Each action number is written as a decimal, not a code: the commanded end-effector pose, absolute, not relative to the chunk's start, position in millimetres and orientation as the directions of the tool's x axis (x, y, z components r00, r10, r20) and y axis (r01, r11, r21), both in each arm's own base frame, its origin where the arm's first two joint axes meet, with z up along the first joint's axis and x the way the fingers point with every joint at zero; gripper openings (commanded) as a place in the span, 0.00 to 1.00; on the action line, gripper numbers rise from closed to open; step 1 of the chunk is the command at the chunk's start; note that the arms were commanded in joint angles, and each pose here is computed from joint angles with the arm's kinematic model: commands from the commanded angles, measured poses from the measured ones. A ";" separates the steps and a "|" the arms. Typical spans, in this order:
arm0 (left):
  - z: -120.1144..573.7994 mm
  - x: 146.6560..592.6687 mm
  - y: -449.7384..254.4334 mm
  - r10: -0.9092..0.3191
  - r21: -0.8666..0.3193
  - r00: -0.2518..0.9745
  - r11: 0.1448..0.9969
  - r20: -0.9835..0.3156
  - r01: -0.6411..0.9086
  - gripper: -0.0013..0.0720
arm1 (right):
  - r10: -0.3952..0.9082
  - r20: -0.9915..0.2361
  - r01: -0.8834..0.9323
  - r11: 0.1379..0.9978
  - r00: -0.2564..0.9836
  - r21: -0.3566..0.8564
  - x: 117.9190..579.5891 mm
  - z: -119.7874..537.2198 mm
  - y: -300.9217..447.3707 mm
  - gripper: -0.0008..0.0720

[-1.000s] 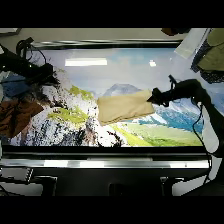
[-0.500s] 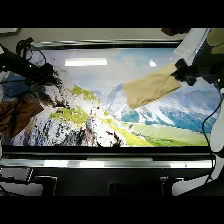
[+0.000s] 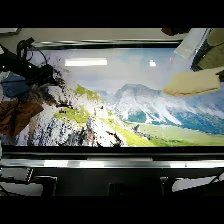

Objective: Fold the clothes and pants, and hang the long-sleeved shirts on hangers.

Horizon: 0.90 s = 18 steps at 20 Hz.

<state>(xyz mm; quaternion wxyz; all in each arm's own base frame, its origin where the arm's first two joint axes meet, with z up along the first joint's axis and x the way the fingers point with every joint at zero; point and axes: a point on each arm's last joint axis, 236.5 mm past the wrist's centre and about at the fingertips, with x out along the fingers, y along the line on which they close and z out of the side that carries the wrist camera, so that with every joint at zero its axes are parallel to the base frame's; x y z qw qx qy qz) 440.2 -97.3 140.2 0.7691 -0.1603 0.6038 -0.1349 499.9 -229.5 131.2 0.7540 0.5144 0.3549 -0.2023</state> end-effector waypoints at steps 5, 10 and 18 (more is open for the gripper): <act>138.9 436.6 -96.8 -0.400 -0.407 0.218 0.913 -0.890 0.016 0.04 | -0.014 -0.960 0.938 0.218 0.279 0.270 361.0 88.5 -294.5 0.04; 138.9 436.5 -96.8 -0.400 -0.407 0.218 0.913 -0.890 0.016 0.04 | 0.011 -1.000 0.960 0.281 -0.004 -0.001 297.1 46.5 -289.8 0.04; 138.9 436.6 -96.8 -0.400 -0.407 0.218 0.913 -0.890 0.016 0.04 | 0.017 -0.980 0.952 0.240 -0.199 -0.190 219.0 -10.7 -257.2 0.05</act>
